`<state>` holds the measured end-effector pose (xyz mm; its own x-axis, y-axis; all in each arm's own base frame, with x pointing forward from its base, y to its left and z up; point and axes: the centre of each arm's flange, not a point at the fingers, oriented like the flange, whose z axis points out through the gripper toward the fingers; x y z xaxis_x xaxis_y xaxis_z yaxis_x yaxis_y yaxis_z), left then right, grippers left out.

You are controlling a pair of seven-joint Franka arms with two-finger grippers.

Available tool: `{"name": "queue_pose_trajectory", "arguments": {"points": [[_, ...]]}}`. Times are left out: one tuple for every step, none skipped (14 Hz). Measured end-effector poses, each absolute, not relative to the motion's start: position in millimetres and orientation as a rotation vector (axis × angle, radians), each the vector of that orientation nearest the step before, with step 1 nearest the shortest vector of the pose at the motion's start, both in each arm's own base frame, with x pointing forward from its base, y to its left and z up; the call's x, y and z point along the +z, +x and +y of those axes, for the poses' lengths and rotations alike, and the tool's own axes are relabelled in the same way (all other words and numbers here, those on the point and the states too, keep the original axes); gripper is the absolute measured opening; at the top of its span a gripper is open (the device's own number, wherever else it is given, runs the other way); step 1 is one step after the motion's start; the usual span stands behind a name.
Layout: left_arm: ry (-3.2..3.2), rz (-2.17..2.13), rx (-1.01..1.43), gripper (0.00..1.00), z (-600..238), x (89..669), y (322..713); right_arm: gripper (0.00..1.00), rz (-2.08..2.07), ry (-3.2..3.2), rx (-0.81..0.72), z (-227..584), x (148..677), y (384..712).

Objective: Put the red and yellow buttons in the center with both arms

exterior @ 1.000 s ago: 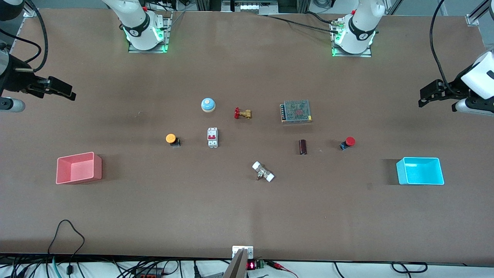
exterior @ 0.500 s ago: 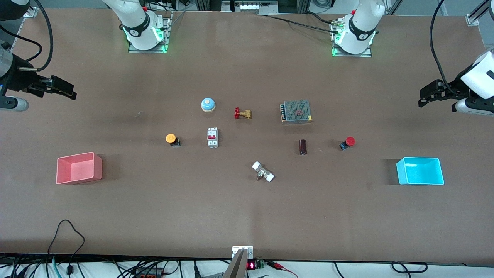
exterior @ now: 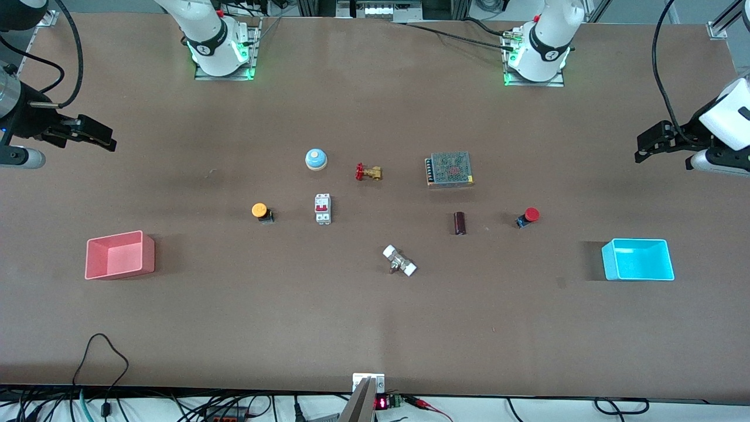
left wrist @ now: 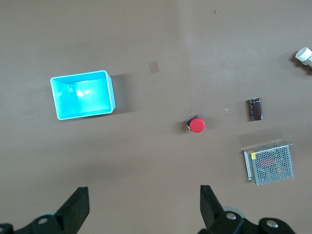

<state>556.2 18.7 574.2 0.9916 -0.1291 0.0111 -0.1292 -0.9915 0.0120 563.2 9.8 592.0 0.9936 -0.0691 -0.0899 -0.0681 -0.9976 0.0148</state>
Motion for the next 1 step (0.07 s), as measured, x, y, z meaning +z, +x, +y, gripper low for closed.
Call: {"name": "queue_pose_trajectory", "arguments": {"points": [[3.122, -0.202, 0.016, 1.0, 18.7, 574.2, 556.2, 1.0, -0.107, 3.125, -0.141, 9.8, 592.0, 563.3]]}}
